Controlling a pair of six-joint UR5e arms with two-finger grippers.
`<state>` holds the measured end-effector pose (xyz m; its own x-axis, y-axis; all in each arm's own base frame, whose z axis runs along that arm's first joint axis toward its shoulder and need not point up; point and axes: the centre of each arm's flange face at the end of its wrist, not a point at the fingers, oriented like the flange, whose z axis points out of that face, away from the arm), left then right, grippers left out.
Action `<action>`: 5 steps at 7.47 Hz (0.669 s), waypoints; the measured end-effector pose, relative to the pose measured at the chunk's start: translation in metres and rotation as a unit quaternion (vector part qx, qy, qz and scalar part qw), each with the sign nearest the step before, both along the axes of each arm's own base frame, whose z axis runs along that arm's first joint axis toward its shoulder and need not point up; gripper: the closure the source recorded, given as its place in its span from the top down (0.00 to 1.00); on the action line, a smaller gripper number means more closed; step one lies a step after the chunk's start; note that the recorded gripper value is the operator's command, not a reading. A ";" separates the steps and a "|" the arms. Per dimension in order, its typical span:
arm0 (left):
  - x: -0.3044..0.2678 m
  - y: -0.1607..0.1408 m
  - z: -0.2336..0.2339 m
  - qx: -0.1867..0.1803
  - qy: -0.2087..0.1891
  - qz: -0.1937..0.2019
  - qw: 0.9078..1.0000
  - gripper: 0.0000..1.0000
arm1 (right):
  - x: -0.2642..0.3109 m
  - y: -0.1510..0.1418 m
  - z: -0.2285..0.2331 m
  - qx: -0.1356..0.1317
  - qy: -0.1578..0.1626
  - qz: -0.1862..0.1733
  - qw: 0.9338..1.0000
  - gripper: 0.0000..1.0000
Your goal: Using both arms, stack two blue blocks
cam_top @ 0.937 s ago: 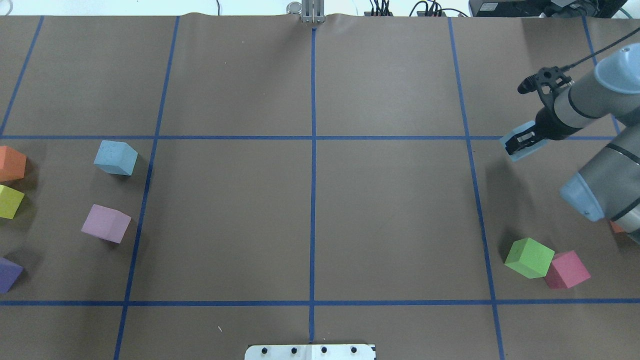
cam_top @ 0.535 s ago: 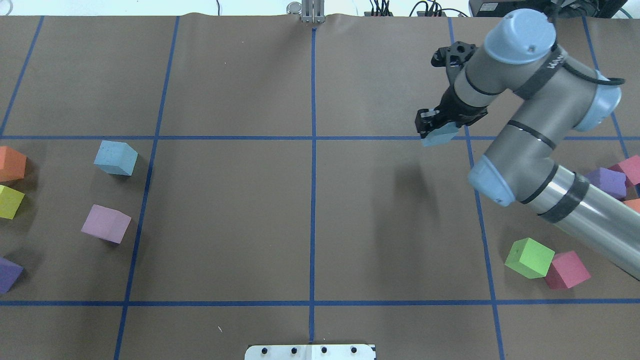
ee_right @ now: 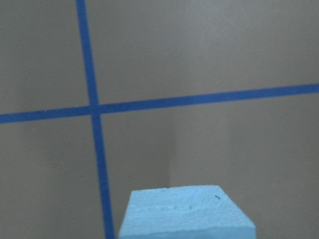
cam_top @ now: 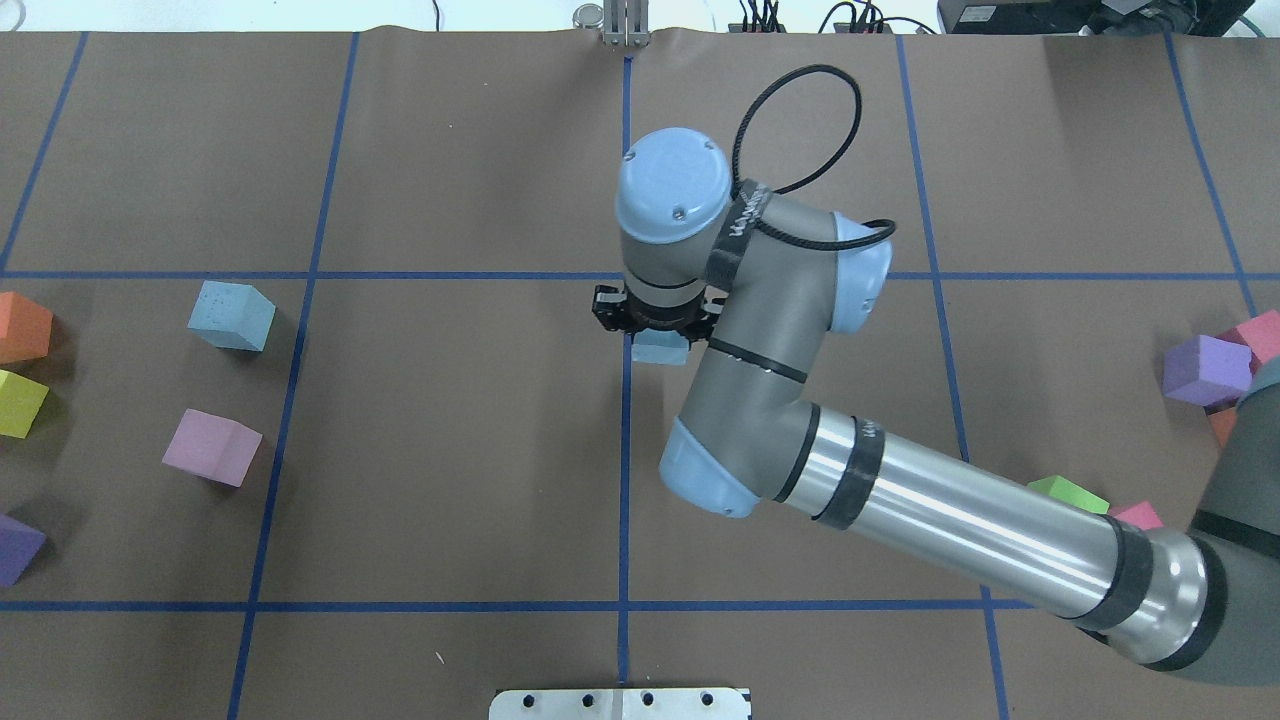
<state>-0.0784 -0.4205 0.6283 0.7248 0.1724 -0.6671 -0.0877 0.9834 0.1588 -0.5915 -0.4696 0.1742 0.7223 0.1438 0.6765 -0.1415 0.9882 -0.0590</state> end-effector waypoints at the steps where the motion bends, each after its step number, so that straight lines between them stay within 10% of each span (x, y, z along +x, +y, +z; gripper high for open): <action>1: 0.000 0.000 0.000 0.000 0.000 0.000 1.000 0.98 | -0.025 0.018 -0.006 -0.006 0.007 -0.003 1.000 0.14; 5: 0.000 0.001 0.000 -0.001 0.000 0.000 1.000 0.98 | -0.057 0.042 0.003 0.009 0.018 -0.017 1.000 0.67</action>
